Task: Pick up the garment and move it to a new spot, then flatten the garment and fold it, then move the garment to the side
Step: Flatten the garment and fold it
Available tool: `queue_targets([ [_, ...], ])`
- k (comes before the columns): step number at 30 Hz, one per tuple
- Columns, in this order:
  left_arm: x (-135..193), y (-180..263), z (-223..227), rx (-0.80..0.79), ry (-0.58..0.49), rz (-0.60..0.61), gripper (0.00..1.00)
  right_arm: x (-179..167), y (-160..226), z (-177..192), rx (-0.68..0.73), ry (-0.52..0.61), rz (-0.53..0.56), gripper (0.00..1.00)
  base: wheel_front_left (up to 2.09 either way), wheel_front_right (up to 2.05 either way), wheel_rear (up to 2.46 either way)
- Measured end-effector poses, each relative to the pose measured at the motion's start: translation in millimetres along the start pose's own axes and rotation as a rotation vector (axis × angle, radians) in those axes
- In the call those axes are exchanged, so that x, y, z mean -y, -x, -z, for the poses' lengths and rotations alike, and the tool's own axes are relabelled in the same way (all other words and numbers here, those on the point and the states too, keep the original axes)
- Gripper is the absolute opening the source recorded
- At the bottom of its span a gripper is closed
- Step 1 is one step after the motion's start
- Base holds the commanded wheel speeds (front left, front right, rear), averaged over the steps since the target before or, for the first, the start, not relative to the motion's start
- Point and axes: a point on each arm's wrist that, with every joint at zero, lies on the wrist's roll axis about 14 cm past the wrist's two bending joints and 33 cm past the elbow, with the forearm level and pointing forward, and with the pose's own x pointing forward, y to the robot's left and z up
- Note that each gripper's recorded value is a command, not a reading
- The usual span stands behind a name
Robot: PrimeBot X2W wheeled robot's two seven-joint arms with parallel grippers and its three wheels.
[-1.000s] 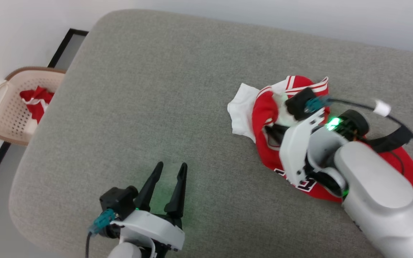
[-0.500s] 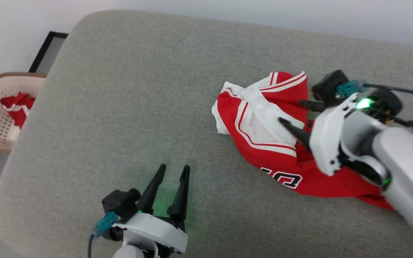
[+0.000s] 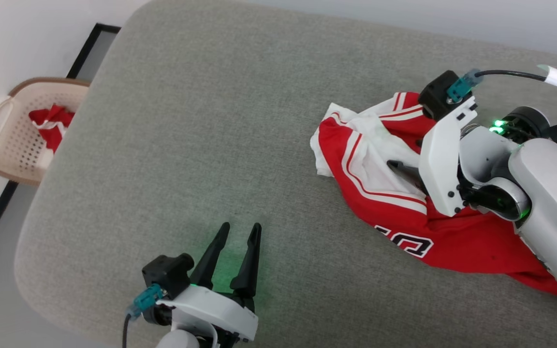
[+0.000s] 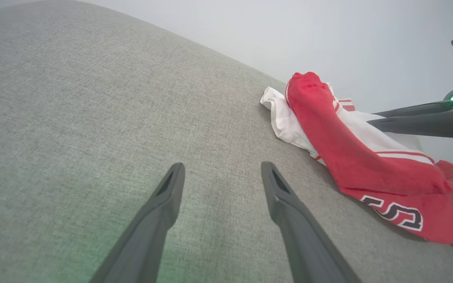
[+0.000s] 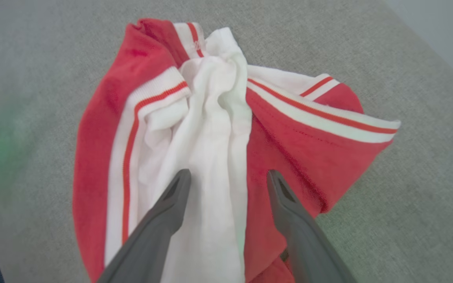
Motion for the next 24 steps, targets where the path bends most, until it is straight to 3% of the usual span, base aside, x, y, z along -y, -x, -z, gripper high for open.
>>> queue_targets([
  [12, -1.2, 2.8, 3.1, -0.008, 0.03, -0.011, 1.0, -14.5, -10.6, 4.4, -0.057, 0.045, -0.041, 1.0, 0.0, 0.0, 0.0],
  [13, -1.1, 2.8, 2.9, -0.007, 0.033, -0.011, 1.0, -14.6, -10.2, 4.5, -0.058, 0.049, -0.041, 0.84, 0.0, 0.0, 0.0],
  [14, -0.9, 2.6, 2.8, -0.006, 0.035, -0.011, 1.0, -14.8, -9.7, 3.8, -0.058, 0.05, -0.042, 0.45, 0.0, 0.0, 0.0],
  [16, 0.3, 1.8, 1.8, -0.004, 0.035, -0.006, 1.0, -13.9, -9.0, 3.4, -0.059, 0.06, -0.038, 0.2, 0.0, 0.0, 0.0],
  [17, 1.1, 1.3, 1.3, -0.002, 0.035, -0.004, 1.0, -13.1, -8.6, 3.1, -0.06, 0.064, -0.035, 0.0, 0.0, 0.0, 0.0],
  [24, 2.8, 0.6, 2.2, -0.005, 0.043, 0.0, 1.0, -10.2, -9.2, 6.9, -0.064, 0.058, -0.032, 0.0, 0.0, 0.0, 0.0],
])
